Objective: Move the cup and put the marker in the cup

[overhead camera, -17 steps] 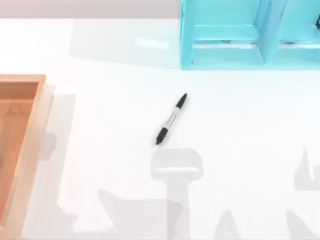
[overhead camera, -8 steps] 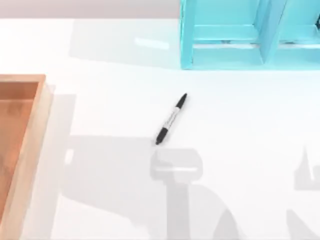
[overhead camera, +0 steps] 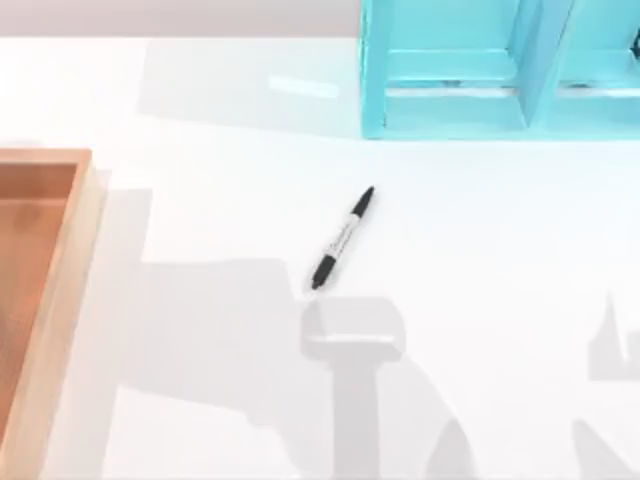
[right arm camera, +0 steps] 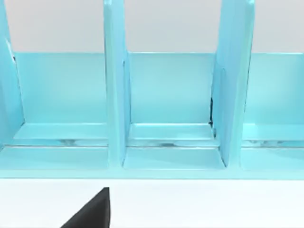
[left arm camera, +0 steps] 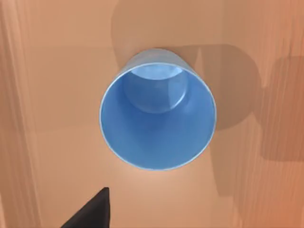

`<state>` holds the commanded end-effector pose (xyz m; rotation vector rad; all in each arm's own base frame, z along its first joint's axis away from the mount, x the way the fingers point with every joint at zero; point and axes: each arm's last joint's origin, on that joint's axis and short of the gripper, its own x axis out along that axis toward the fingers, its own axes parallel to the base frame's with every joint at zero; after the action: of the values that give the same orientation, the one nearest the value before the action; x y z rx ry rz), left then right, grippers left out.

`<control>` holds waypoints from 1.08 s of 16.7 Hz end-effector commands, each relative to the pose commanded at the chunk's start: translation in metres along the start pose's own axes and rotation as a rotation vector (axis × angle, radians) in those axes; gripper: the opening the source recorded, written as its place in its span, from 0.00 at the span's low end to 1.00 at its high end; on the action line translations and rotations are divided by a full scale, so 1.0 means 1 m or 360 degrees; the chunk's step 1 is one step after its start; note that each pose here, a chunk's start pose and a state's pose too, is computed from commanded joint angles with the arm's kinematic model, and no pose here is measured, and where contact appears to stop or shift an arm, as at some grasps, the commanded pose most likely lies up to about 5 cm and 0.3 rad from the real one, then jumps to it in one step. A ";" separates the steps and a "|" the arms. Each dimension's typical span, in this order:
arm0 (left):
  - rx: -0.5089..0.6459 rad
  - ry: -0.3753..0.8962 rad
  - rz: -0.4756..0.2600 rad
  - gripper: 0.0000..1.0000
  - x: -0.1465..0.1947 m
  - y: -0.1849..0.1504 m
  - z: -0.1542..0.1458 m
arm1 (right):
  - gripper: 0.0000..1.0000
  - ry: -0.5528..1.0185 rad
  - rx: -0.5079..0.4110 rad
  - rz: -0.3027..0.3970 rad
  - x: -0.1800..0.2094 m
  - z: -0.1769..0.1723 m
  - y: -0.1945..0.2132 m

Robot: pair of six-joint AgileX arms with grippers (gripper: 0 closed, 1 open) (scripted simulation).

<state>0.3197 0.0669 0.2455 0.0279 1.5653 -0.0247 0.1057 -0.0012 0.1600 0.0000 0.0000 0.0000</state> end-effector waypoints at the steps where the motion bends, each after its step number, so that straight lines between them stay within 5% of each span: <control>1: -0.0001 0.0001 0.0000 1.00 0.001 0.000 0.000 | 1.00 0.0000 0.0000 0.0000 0.000 0.000 0.000; 11: -0.0007 -0.0001 0.0000 1.00 0.096 0.002 0.001 | 1.00 0.0000 0.0000 0.0000 0.000 0.000 0.000; 16: -0.0007 0.0004 -0.0001 1.00 0.100 0.002 0.000 | 1.00 0.0000 0.0000 0.0000 0.000 0.000 0.000; 18: -0.0007 0.0004 -0.0001 0.85 0.100 0.002 0.000 | 1.00 0.0000 0.0000 0.0000 0.000 0.000 0.000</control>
<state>0.3201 0.0688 0.1453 0.0239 1.5678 -0.0220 0.1057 -0.0012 0.1600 0.0000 0.0000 0.0000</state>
